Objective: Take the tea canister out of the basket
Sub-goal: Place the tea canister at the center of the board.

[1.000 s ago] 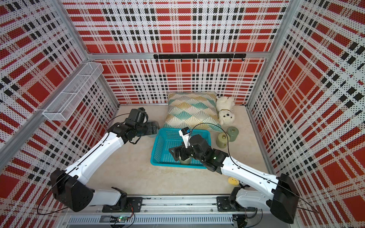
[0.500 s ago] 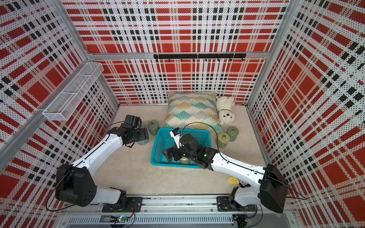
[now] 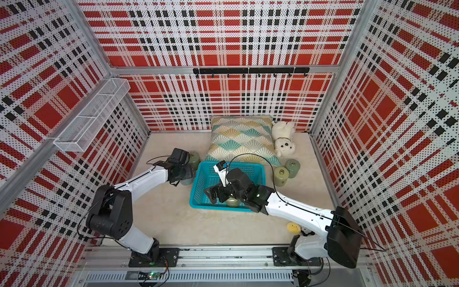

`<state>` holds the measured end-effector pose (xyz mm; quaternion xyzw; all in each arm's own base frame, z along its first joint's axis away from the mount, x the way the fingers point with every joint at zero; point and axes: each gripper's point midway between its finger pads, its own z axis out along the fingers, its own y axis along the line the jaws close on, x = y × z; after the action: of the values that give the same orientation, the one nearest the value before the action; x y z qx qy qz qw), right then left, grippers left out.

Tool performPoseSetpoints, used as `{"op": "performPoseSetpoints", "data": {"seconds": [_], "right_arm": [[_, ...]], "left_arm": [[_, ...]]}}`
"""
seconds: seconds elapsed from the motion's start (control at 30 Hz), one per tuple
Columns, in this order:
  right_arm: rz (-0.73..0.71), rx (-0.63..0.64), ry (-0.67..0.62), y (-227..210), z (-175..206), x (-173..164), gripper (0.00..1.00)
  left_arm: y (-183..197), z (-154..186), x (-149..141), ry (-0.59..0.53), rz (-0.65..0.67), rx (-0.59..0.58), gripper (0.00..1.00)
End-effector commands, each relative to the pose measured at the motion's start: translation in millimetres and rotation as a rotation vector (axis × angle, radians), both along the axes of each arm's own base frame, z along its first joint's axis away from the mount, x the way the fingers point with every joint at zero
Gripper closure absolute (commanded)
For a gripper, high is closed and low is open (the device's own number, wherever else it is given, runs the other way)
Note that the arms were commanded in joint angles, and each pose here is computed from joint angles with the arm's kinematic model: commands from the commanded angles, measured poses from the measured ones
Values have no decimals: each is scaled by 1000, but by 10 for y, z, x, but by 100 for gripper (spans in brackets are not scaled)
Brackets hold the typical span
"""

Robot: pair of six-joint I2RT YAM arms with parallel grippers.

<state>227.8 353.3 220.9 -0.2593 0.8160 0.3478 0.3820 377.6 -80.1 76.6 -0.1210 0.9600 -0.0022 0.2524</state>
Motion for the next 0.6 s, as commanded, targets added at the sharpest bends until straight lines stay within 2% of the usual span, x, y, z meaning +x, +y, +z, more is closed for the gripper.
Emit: {"op": "performPoseSetpoints", "data": {"seconds": [0.0, 0.27, 0.57], "right_arm": [[-2, 18, -32, -20, 109, -16, 0], [-9, 11, -35, -35, 87, -6, 0], [-17, 7, -33, -49, 90, -1, 0]], "left_arm": [[-78, 161, 279, -96, 13, -8, 36], [-129, 10, 269, -61, -3, 3, 33], [-132, 64, 231, -63, -5, -16, 13]]}}
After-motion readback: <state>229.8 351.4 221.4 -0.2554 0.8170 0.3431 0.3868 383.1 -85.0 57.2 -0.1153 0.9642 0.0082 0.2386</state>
